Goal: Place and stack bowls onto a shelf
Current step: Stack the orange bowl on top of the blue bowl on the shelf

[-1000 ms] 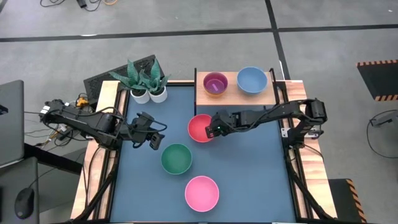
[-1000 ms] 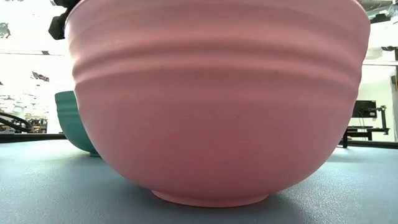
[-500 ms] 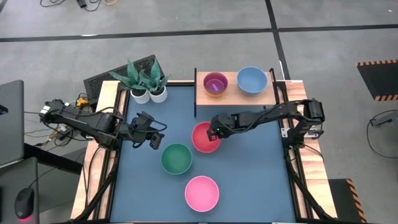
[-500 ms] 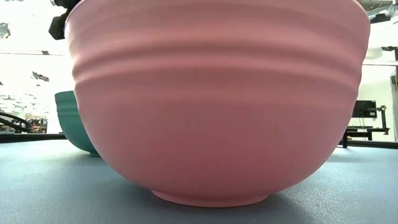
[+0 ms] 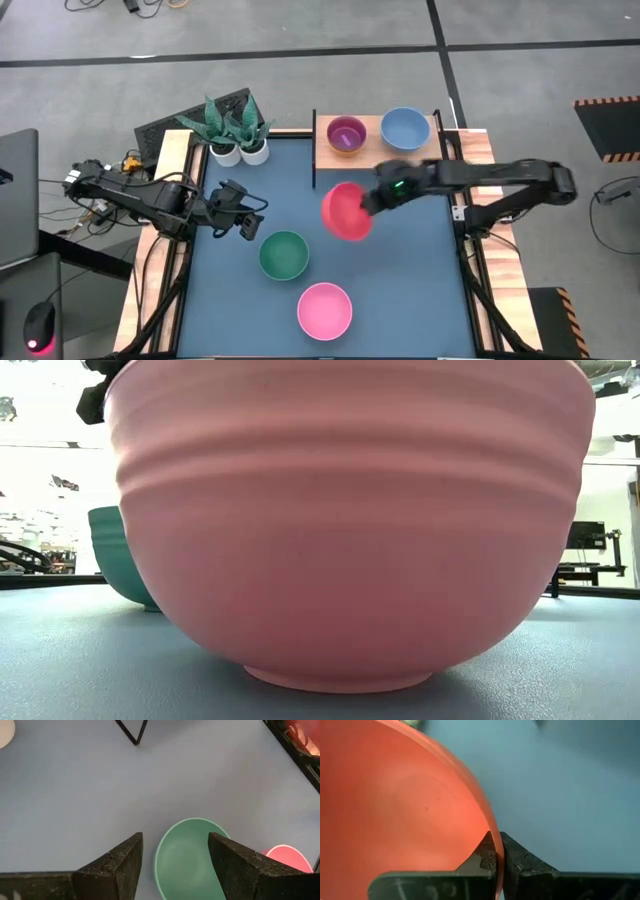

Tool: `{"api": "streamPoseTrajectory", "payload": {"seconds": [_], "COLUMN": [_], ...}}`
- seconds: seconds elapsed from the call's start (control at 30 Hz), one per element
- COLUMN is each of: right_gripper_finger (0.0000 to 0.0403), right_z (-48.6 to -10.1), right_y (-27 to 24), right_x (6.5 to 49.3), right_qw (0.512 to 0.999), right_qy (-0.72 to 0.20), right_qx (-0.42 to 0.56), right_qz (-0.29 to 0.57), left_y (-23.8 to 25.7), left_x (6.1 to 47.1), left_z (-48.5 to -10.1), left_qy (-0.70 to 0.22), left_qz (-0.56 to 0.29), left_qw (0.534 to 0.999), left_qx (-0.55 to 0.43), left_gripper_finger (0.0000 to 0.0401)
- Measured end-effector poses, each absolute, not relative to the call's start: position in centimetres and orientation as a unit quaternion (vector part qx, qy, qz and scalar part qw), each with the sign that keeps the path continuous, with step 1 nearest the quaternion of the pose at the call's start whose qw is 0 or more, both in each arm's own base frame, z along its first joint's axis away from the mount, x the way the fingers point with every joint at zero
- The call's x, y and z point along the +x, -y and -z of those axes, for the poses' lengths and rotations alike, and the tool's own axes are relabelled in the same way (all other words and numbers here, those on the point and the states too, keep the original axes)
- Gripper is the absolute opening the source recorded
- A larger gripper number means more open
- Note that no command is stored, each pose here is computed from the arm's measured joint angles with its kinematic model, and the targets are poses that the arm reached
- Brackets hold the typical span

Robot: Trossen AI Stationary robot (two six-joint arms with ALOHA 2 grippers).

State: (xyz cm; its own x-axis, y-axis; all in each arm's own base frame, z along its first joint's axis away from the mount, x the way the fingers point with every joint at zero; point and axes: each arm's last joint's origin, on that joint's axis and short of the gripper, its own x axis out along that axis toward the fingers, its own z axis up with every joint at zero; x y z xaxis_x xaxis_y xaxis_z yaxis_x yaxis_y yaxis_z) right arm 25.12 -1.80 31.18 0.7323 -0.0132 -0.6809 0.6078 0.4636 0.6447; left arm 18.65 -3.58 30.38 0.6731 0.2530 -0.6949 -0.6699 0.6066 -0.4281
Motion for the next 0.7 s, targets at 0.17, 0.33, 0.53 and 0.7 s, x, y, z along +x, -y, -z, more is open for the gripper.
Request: {"api": "streamPoseTrajectory", "payload": {"seconds": [0.17,0.33,0.53,0.7], "right_gripper_finger": [0.0023,0.0023,0.0023,0.0023], "right_z": [-37.0,-40.5,-43.8,-44.5], "right_y": [4.3,7.6,10.9,13.9], "right_x": [20.1,15.7,12.3,11.2], "right_qw": [0.831,0.820,0.790,0.746], "right_qy": [-0.198,-0.164,-0.169,-0.210], "right_qx": [0.468,0.429,0.389,0.391], "right_qz": [0.225,0.342,0.443,0.496], "left_y": [3.6,3.6,3.6,3.6], "left_x": [18.6,18.6,18.6,18.6], "left_z": [-30.4,-30.4,-30.4,-30.4], "left_qy": [-0.298,-0.296,-0.293,-0.292], "left_qz": [-0.274,-0.275,-0.278,-0.279], "left_qw": [0.844,0.842,0.838,0.836], "left_qx": [-0.351,-0.358,-0.366,-0.370], "left_gripper_finger": [0.0209,0.0209,0.0209,0.0209]}}
